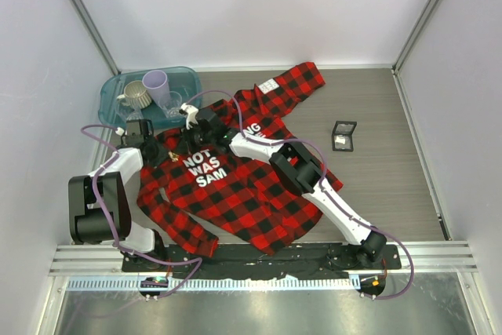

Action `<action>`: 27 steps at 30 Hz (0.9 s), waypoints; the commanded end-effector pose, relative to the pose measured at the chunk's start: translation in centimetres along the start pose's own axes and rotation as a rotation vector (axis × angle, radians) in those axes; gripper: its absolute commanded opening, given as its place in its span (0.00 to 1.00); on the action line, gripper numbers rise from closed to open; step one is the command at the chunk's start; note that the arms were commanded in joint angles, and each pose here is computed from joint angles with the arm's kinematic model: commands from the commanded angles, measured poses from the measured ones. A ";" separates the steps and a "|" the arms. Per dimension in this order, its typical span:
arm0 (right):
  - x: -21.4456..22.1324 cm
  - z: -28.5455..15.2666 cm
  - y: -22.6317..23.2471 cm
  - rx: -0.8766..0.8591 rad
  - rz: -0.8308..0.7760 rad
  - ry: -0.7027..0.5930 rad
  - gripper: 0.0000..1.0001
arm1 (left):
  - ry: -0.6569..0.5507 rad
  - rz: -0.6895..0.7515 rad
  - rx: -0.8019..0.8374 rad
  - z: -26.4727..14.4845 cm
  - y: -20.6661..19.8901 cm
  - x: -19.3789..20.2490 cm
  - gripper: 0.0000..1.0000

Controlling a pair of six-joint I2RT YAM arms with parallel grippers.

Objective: Remove the brooch from the garment

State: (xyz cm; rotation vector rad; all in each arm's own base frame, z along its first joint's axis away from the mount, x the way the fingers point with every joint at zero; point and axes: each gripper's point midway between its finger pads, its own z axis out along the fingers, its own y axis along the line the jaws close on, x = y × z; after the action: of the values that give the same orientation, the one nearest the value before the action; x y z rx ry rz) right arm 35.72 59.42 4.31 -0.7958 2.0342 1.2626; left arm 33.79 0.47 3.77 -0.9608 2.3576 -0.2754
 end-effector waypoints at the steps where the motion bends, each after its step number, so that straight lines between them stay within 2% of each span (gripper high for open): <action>1: -0.2 0.6 1.6 -0.033 -0.036 -0.003 0.11 | -0.042 0.023 0.012 -0.4 -0.6 -1.2 0.00; 13: 1.2 1.4 2.3 -0.006 -0.102 0.030 0.05 | -0.031 0.020 0.022 -0.3 -1.1 -1.3 0.00; 27: 3.2 1.3 1.8 0.221 -0.350 0.077 0.04 | -0.011 0.017 0.038 -0.4 -2.6 -2.2 0.00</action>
State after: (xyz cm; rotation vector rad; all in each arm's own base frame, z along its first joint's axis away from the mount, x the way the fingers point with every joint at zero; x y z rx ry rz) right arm 35.97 60.44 3.41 -0.9078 1.9419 0.9303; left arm 34.67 0.70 5.03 -0.9659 2.3621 -0.2643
